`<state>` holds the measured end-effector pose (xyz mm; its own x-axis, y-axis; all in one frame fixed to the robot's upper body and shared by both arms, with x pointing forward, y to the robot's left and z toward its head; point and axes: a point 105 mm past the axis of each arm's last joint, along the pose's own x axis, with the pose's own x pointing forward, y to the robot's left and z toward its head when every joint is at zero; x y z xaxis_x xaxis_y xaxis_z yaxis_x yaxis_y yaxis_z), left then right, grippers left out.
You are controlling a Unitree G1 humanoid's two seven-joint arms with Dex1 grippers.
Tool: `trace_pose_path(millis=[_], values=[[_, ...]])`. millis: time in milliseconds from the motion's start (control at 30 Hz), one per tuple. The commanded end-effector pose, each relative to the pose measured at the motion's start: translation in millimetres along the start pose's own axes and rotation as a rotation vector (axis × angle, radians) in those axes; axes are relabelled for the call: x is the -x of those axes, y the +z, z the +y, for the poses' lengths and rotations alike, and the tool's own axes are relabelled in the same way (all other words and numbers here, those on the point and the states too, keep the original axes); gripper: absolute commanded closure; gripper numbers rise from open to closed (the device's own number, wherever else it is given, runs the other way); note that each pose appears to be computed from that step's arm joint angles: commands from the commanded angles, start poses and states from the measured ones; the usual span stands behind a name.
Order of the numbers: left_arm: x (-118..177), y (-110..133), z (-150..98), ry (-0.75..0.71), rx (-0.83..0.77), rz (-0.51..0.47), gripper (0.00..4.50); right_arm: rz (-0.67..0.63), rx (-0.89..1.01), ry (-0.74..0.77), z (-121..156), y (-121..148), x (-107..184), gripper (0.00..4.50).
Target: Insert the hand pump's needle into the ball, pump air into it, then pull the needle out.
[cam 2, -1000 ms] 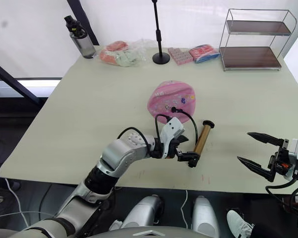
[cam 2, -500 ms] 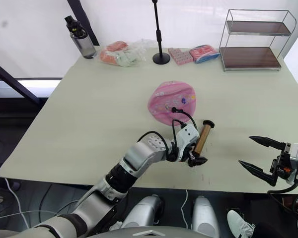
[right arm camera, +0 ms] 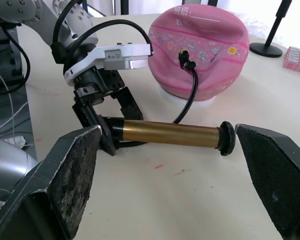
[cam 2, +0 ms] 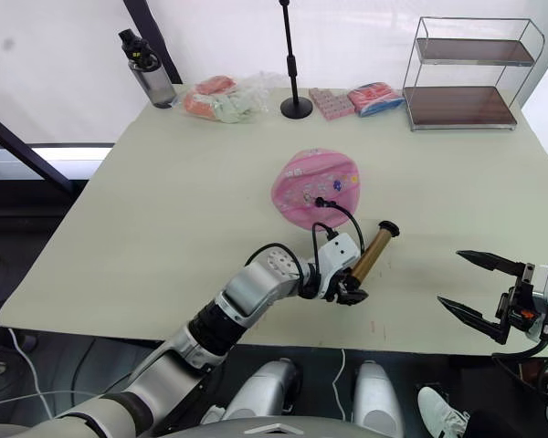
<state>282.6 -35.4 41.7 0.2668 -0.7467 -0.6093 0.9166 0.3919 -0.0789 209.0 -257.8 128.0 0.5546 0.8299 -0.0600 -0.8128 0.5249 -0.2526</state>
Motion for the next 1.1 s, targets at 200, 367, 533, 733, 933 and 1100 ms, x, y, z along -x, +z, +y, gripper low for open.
trace_pose_path(millis=[200, 367, 533, 733, 933, 1100], values=[[21, 24, 0, -0.023, -0.087, -0.117, 3.34, -0.029, 0.037, 0.011, 1, 7, -5, 0.0], [36, 31, 3, -0.039, -0.131, -0.186, 3.33, -0.067, 0.023, 0.011, 2, 11, -13, 0.0], [54, 29, 1, -0.11, -0.163, -0.272, 3.33, -0.115, -0.096, -0.056, -4, 20, -32, 0.0], [69, 21, 5, -0.137, -0.168, -0.37, 3.33, -0.149, -0.316, -0.177, -14, 22, -59, 0.0], [75, 19, 9, -0.136, -0.145, -0.472, 3.33, -0.213, -0.536, -0.259, -19, 35, -91, 0.0], [74, 17, 13, -0.138, -0.118, -0.517, 3.33, -0.338, -0.689, -0.223, -16, 57, -107, 0.0]])
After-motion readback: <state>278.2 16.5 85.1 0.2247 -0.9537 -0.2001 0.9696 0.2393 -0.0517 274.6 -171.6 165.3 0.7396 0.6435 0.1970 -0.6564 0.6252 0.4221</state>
